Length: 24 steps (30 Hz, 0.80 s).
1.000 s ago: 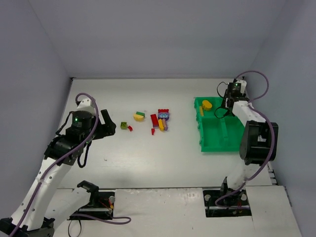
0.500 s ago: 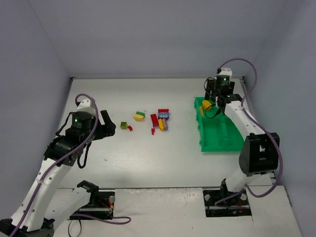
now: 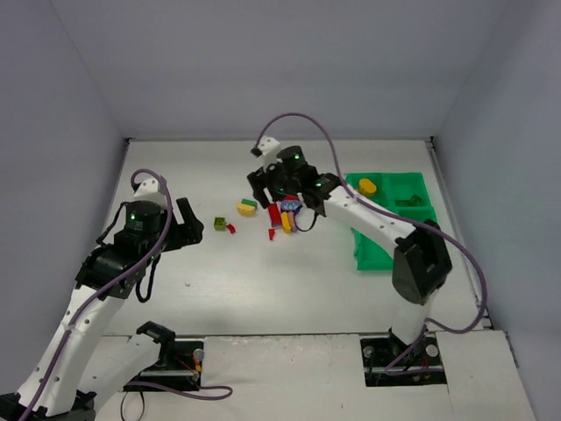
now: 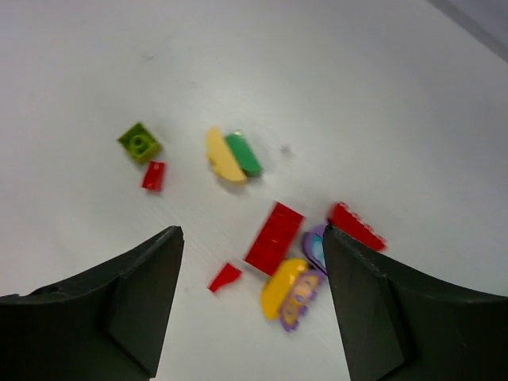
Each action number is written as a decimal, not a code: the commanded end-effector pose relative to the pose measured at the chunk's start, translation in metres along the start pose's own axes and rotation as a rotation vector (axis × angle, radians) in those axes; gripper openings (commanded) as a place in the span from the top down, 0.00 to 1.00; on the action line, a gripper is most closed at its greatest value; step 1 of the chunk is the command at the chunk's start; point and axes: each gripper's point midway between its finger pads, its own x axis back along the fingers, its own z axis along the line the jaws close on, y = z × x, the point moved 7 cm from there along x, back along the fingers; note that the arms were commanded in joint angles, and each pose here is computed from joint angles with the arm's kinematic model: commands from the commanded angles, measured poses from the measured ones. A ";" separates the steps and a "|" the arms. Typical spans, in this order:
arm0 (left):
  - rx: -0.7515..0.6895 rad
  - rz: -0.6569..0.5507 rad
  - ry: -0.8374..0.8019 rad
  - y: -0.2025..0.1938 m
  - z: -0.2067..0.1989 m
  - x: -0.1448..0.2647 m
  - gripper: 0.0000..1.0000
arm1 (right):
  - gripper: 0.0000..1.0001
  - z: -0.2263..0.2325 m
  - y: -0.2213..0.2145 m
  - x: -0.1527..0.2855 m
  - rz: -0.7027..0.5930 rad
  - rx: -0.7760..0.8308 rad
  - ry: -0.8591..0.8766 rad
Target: Sort the legos into containers by color
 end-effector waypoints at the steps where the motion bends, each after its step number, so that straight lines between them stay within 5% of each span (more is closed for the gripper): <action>1: 0.007 -0.066 0.007 0.014 0.001 0.012 0.25 | 0.32 0.038 0.027 -0.027 -0.073 0.108 0.166; 12: 0.020 -0.061 0.043 0.001 0.014 0.033 0.25 | 0.17 0.108 0.009 -0.125 -0.015 0.225 0.334; 24: 0.021 -0.071 0.085 -0.002 0.023 0.044 0.25 | 0.24 0.123 -0.031 -0.172 0.060 0.239 0.332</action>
